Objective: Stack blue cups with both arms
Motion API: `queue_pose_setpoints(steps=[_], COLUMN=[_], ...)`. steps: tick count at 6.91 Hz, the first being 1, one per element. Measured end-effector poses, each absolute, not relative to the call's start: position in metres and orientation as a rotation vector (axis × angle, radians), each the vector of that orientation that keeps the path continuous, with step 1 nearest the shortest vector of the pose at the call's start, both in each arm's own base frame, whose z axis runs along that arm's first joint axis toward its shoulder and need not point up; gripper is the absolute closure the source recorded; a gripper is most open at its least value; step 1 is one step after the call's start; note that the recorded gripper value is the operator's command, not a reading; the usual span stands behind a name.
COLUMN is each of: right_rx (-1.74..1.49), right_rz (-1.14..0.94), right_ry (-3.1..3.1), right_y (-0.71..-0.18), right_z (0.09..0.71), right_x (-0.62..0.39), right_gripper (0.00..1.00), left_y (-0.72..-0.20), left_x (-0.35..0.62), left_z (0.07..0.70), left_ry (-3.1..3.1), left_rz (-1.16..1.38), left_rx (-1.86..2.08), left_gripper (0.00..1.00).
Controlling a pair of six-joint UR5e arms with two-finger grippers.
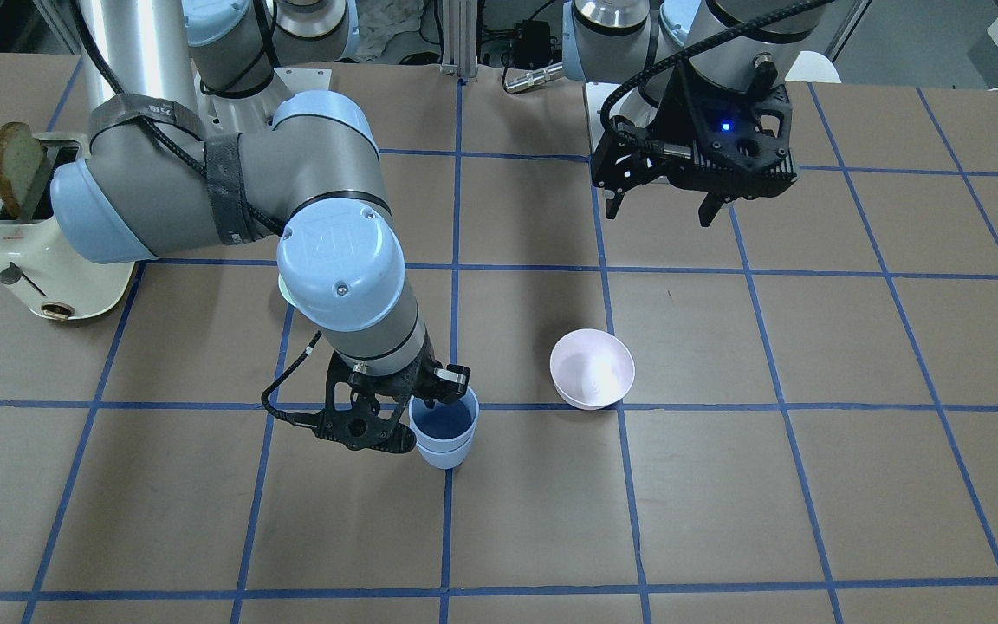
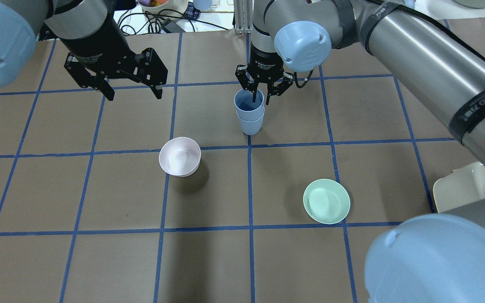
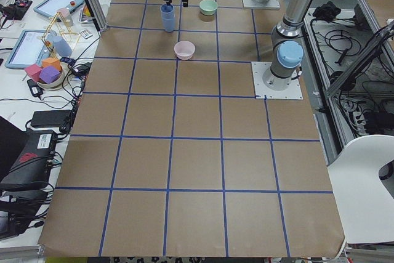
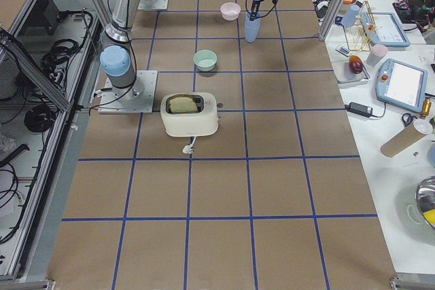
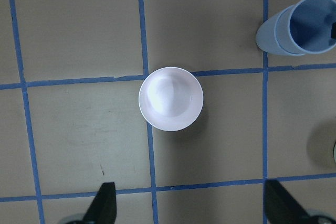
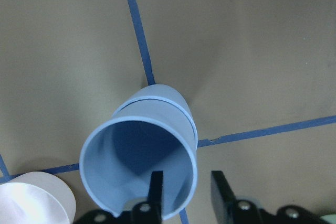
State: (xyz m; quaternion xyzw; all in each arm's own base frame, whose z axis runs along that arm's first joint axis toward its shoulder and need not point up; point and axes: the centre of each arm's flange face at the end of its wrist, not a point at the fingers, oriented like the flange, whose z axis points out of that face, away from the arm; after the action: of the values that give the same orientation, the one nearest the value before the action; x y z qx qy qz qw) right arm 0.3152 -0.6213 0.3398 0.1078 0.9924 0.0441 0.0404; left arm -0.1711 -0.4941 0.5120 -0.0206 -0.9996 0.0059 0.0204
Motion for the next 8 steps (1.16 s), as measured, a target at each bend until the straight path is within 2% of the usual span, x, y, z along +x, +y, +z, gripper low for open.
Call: queue_pose_setpoints(steps=[2,4,8], right_rx=[0.369,0.224,0.173], right_rz=[0.073,0.037,0.041], right_ry=[3.018,3.037,3.117], right_y=[-0.636,-0.629,-0.54], right_z=[0.37,0.409,0.457], right_x=[0.264,0.185,0.119], right_gripper=[0.0,0.0,0.0], left_y=[-0.495,-0.495,-0.494], left_x=[-0.171,-0.171,-0.171], left_z=[0.511,0.512,0.515], left_ry=[-3.1,-3.1,-3.099], left_rz=[0.016,0.018,0.028], left_rx=[-0.063,-0.062,-0.062], left_gripper=[0.0,0.0,0.0])
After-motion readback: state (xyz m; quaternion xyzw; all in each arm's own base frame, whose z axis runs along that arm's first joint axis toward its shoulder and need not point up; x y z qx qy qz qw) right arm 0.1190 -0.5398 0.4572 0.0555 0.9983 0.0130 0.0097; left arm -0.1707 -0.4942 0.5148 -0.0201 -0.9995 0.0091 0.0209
